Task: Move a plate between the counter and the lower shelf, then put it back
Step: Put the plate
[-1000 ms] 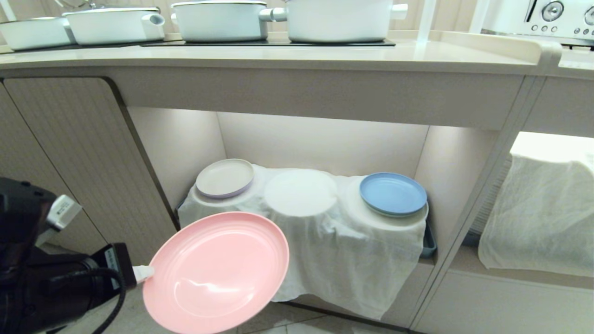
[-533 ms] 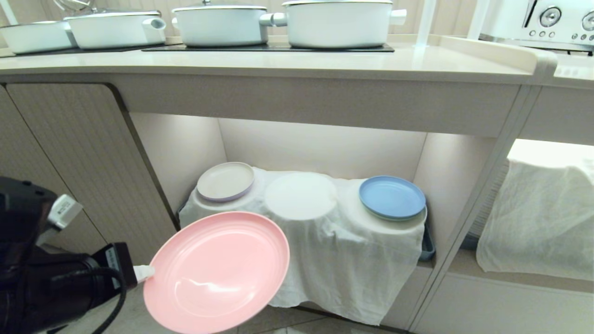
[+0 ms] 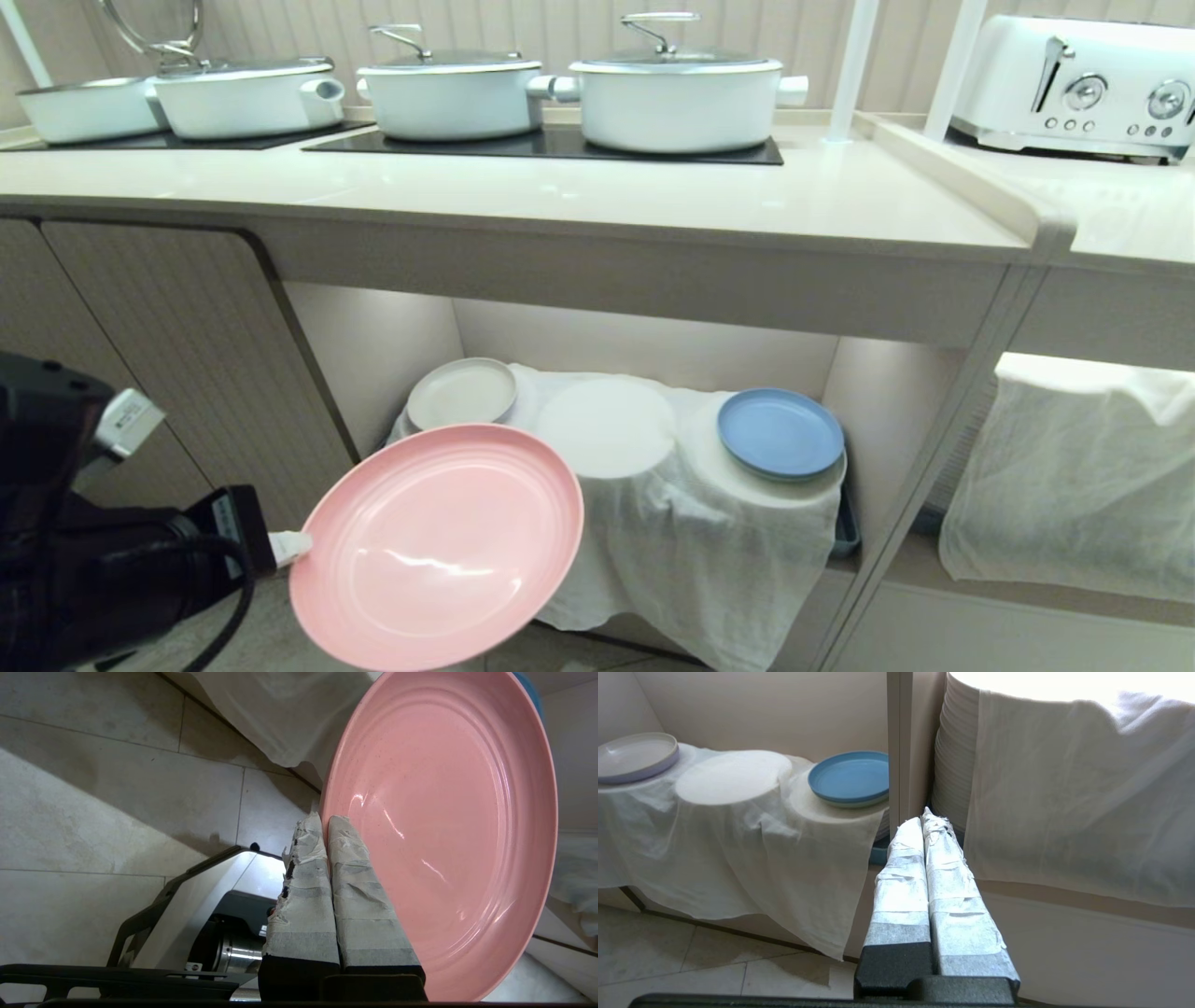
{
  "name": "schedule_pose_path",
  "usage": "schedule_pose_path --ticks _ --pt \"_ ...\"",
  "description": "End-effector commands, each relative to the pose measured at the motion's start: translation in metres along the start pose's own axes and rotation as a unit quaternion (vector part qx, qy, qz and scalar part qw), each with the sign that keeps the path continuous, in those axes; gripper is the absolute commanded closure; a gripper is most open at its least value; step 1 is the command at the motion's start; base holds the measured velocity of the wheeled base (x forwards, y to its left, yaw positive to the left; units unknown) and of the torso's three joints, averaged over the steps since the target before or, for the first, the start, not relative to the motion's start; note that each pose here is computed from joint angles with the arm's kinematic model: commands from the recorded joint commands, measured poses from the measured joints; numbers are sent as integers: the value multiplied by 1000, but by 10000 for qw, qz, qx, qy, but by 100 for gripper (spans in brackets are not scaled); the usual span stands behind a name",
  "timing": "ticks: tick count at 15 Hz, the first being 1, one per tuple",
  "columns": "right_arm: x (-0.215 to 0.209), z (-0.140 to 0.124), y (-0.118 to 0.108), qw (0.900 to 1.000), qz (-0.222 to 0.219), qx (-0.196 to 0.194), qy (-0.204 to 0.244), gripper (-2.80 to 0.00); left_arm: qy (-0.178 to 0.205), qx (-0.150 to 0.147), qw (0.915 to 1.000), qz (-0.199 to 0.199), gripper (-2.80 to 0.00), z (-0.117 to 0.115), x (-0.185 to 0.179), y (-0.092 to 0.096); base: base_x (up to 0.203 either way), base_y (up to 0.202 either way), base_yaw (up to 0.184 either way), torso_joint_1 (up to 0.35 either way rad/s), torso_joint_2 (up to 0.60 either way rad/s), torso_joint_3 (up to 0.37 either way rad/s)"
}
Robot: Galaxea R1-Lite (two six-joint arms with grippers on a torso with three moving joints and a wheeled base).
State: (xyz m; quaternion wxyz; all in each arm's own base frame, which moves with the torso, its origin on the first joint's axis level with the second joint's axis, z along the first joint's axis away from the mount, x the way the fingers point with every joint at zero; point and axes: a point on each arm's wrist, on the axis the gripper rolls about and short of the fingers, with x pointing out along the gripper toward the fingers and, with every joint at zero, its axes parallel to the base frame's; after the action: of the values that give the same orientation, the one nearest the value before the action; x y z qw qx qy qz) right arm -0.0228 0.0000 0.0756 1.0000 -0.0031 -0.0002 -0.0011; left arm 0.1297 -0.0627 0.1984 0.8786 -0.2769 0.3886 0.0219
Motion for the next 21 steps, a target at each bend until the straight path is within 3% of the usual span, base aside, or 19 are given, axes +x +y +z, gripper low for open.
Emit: schedule_pose_path --ticks 1,21 --pt "0 0 0 10000 3 0 2 0 9 -24 10000 10 0 0 1 0 0 0 0 176 -479 -283" --pt "0 0 0 10000 3 -7 2 0 0 -59 10000 -11 0 4 3 -5 0 0 0 230 -518 -288"
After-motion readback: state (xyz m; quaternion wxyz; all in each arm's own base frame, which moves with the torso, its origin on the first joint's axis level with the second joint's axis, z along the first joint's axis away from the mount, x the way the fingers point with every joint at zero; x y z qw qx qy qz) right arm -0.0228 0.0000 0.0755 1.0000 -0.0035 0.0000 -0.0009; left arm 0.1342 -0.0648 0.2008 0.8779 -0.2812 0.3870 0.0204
